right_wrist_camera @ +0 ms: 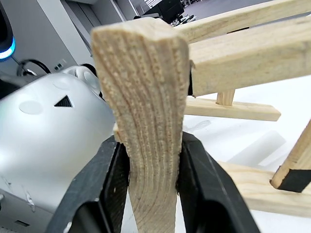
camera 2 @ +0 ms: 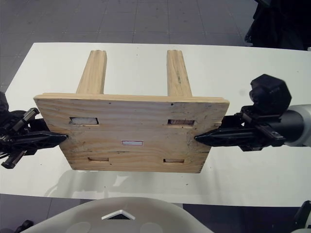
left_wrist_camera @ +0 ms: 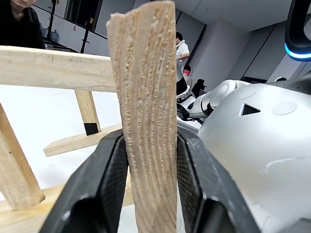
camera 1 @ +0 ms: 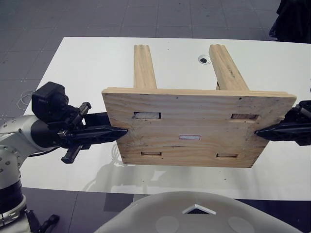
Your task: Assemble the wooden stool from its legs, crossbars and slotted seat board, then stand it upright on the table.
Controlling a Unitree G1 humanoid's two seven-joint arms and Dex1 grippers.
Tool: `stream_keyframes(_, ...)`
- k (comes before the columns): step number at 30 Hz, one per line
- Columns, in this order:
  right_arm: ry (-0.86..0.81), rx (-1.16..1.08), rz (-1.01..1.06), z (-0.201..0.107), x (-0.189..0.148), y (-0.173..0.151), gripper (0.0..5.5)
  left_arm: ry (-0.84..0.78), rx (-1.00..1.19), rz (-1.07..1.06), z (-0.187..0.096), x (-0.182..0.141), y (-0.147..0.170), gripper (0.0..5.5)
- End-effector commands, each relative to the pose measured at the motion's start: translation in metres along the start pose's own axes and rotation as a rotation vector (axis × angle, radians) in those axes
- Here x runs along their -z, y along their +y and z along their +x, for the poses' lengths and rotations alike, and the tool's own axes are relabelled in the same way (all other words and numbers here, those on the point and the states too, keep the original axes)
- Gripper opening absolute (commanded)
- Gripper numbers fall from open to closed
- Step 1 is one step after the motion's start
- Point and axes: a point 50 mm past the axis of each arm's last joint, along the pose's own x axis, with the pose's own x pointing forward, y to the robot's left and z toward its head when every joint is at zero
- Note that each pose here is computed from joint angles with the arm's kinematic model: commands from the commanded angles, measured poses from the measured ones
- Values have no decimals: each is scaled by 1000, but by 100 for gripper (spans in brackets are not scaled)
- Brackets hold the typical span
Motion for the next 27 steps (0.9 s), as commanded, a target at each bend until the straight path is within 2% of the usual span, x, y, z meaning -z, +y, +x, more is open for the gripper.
stream_keyframes(1,-37,-146,-19,8,-17,15,128,7,45,3,10,1,-9,133)
stream_keyframes(5,-46,-148,3,9,-18,18,128,-15,49,-8,9,-3,-10,133)
stream_keyframes(10,-75,-83,11,11,-24,8,128,-78,-15,23,9,-25,3,132)
stream_keyframes(14,-136,-8,56,10,-44,-5,128,-133,-39,-19,12,-39,9,132)
stream_keyframes(18,-187,36,133,13,-67,-17,128,-138,-66,-78,16,-38,10,133)
stream_keyframes(27,17,149,338,19,-50,-32,128,-185,-173,-172,15,-54,25,133)
